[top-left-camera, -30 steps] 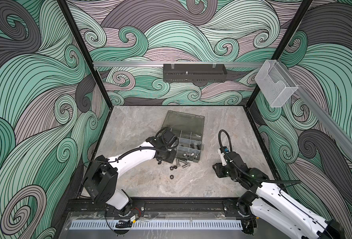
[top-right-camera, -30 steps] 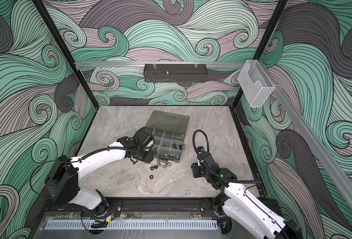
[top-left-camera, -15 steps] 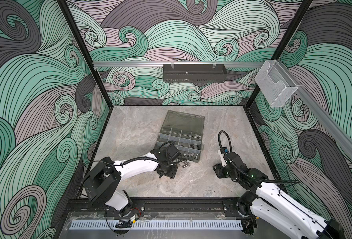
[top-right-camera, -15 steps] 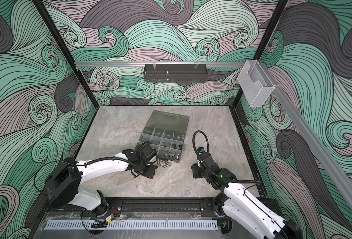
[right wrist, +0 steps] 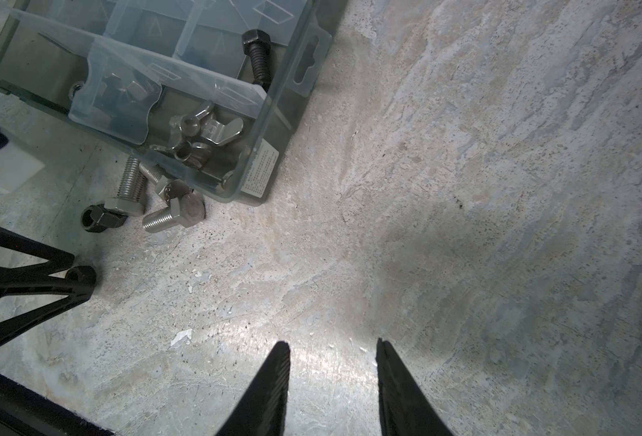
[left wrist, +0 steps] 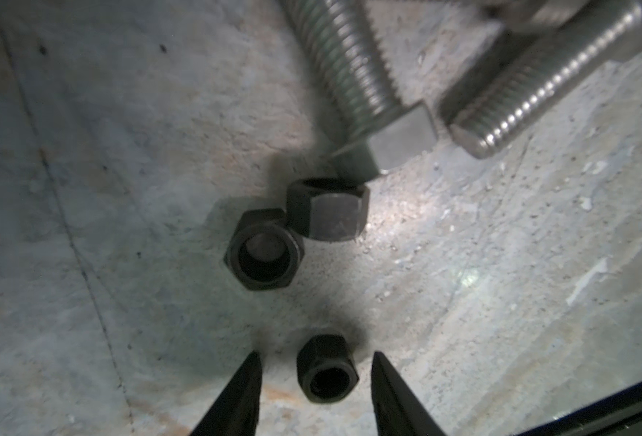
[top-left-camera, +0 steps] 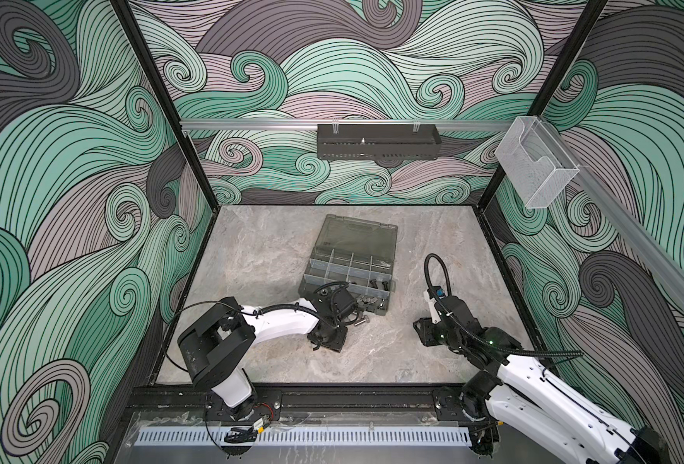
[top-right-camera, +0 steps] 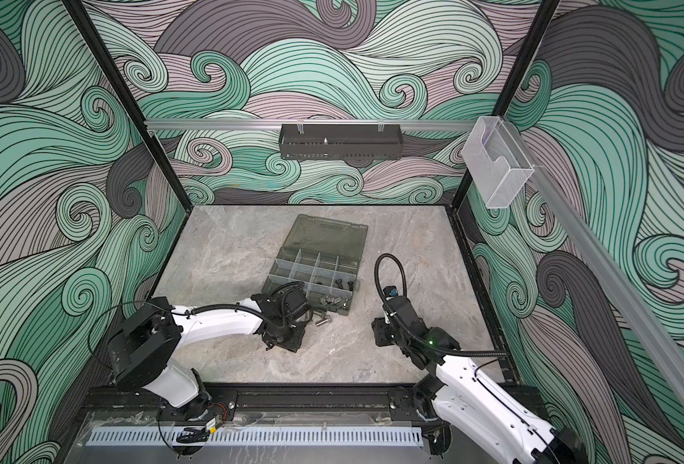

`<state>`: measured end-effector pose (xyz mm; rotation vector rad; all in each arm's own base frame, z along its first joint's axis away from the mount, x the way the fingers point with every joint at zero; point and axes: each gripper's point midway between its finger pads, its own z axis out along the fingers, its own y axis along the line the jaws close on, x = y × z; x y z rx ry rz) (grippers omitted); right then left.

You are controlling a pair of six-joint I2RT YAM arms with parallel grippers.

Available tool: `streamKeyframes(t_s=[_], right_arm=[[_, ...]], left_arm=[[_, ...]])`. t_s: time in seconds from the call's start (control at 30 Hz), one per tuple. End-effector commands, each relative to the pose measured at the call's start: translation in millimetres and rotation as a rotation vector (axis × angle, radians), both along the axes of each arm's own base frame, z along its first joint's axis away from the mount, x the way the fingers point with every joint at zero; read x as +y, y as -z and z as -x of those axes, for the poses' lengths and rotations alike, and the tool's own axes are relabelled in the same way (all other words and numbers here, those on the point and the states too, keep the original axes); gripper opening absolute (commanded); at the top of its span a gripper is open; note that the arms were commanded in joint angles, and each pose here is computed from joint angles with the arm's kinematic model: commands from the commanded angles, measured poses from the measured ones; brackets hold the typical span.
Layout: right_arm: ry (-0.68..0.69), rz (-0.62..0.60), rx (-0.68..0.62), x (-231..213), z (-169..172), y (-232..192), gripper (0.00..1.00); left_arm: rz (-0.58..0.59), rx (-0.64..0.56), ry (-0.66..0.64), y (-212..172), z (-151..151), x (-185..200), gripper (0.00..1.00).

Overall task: Sort the screws and nuts into containers
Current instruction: 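Move the left gripper back down to the black nuts by the box, then close the left gripper on another black hex nut and lift it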

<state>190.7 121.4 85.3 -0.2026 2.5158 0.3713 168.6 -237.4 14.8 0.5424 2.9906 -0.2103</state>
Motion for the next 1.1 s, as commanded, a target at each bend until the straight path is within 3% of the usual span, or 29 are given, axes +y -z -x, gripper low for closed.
streamKeyframes(t_s=[0.0,0.7,0.87,1.07], right_arm=[[0.018,-0.001,-0.008,-3,-1,2,0.4],[0.019,-0.003,-0.01,-3,-1,2,0.39],[0.023,-0.005,-0.015,-4,-1,1,0.39],[0.022,-0.006,-0.019,-4,-1,0,0.39]], left_arm=[[-0.022,-0.011,-0.001,0,-5,-4,0.49],[-0.068,-0.008,0.007,9,5,-1,0.24],[-0.039,-0.056,0.02,-14,-6,-11,0.24],[-0.006,-0.196,0.066,-65,-46,-32,0.24]])
